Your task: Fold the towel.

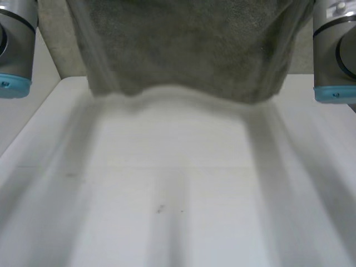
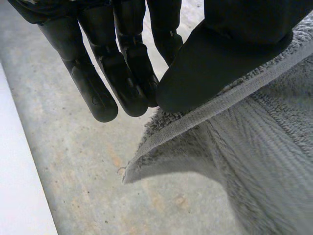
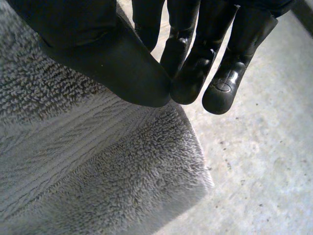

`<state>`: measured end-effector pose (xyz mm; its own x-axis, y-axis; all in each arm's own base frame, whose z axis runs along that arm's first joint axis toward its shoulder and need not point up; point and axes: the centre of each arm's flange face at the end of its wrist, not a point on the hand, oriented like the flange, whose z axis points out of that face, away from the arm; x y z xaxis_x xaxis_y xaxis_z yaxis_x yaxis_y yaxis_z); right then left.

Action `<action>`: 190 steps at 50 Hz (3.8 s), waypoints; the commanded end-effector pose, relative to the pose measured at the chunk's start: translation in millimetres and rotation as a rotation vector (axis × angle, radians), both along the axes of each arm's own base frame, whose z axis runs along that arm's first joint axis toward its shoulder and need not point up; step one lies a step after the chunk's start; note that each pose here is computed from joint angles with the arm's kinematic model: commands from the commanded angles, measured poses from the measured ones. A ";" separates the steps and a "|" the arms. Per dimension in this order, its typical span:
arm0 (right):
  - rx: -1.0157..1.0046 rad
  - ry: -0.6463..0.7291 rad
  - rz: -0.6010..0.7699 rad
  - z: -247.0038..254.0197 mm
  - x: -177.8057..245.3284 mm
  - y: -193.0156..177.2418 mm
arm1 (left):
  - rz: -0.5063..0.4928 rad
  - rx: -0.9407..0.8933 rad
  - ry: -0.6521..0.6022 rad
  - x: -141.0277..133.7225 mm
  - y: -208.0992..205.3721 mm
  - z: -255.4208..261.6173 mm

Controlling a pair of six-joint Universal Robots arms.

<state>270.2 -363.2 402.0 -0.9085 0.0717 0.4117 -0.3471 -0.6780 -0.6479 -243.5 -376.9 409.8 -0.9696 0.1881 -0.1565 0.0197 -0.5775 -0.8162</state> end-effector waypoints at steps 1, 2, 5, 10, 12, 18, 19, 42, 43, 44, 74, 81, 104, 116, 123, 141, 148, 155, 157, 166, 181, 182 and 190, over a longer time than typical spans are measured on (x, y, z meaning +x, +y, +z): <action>0.247 0.119 0.036 -57.2 0.6 3.5 | 0.020 0.175 -0.028 14.2 -2.3 -55.0; 0.298 0.151 0.059 -72.9 2.3 4.3 | 0.023 0.224 -0.044 15.4 -2.4 -72.8; 0.412 0.209 0.100 -111.9 5.3 2.8 | 0.036 0.321 -0.077 19.6 -0.7 -107.6; 0.574 0.286 0.139 -175.7 7.6 5.7 | 0.041 0.519 -0.133 22.0 4.0 -180.4; 0.633 0.306 0.144 -198.4 7.3 7.6 | 0.043 0.586 -0.151 23.4 7.2 -204.3; 0.820 0.391 0.147 -259.7 1.8 22.1 | 0.057 0.768 -0.269 30.0 29.3 -266.4; 0.844 0.413 0.142 -263.6 -0.1 26.6 | 0.061 0.791 -0.309 31.6 36.5 -274.8; 1.057 0.082 0.119 -235.6 -50.0 64.1 | 0.043 0.658 -0.389 54.4 100.1 -198.2; 1.096 0.022 0.115 -242.5 -55.1 60.4 | 0.045 0.660 -0.387 55.0 99.8 -198.9; 1.127 -0.025 0.106 -248.3 -59.9 57.7 | 0.045 0.660 -0.387 55.0 99.8 -198.9; 1.304 -0.113 0.050 -274.4 -102.2 58.7 | 0.041 0.677 -0.389 55.1 103.3 -203.8; 1.343 -0.120 0.058 -275.5 -104.4 63.6 | 0.042 0.679 -0.389 55.5 103.2 -203.9; 1.051 -0.123 0.088 -190.4 -116.7 58.0 | 0.050 0.693 -0.392 60.3 118.9 -182.2; 0.937 0.097 0.009 -123.3 -126.6 88.1 | 0.040 0.720 -0.409 64.8 157.1 -150.3; 1.025 0.146 0.034 -133.1 -123.8 93.3 | 0.029 0.741 -0.415 64.5 165.6 -154.3; 1.269 0.179 0.073 -213.8 -113.9 43.9 | 0.004 0.954 -0.484 55.1 106.3 -230.4; 1.217 0.199 0.024 -221.7 -93.1 9.7 | 0.014 0.957 -0.491 47.1 59.0 -248.5; 1.089 0.114 0.054 -227.2 -74.9 -21.0 | -0.007 0.865 -0.475 27.4 16.7 -249.1; 1.056 0.090 0.052 -229.0 -73.3 -28.8 | -0.009 0.845 -0.473 23.7 7.6 -251.0; 0.932 0.009 0.024 -245.0 -59.9 -63.2 | -0.028 0.747 -0.473 -4.6 -36.0 -269.0; 0.898 -0.018 -0.082 -278.3 -62.4 -93.6 | 0.026 0.673 -0.460 -22.0 -69.3 -289.4; 0.899 -0.017 -0.089 -279.4 -63.0 -93.9 | 0.025 0.671 -0.460 -23.1 -70.3 -291.9; 0.894 -0.020 -0.094 -283.8 -62.9 -97.9 | 0.012 0.655 -0.462 -33.2 -70.5 -297.9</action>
